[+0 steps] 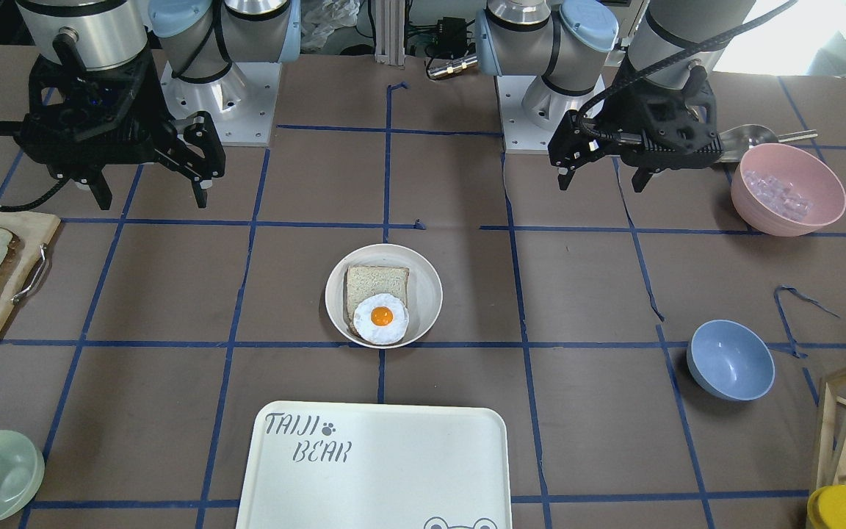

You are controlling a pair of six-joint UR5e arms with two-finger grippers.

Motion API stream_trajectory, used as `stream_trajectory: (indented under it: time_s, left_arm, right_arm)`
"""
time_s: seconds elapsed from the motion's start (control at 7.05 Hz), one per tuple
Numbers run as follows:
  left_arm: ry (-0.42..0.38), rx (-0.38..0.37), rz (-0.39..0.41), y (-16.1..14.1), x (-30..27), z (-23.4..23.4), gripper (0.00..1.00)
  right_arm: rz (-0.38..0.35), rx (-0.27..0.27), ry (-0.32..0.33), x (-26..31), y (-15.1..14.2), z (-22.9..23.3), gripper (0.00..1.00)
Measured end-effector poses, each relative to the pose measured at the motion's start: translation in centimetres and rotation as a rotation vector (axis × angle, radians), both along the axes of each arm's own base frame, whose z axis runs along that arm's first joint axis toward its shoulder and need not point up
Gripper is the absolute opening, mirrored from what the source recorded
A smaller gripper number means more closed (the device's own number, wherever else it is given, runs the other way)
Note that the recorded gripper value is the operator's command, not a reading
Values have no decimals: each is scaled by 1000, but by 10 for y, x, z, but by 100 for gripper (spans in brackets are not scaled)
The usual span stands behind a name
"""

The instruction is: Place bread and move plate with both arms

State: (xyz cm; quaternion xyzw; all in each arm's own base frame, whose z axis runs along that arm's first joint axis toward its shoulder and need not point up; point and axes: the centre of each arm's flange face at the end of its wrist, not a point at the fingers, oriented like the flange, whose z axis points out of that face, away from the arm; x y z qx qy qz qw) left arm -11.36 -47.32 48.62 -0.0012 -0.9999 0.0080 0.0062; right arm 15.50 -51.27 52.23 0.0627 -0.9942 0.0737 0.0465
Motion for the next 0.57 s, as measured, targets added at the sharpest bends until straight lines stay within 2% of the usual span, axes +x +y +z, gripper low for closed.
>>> stream_trajectory:
  time_s: [0.57]
  left_arm:
    - [8, 3, 1, -1, 0, -2, 100]
  right_arm:
    - [-1, 0, -2, 0, 0, 0, 100]
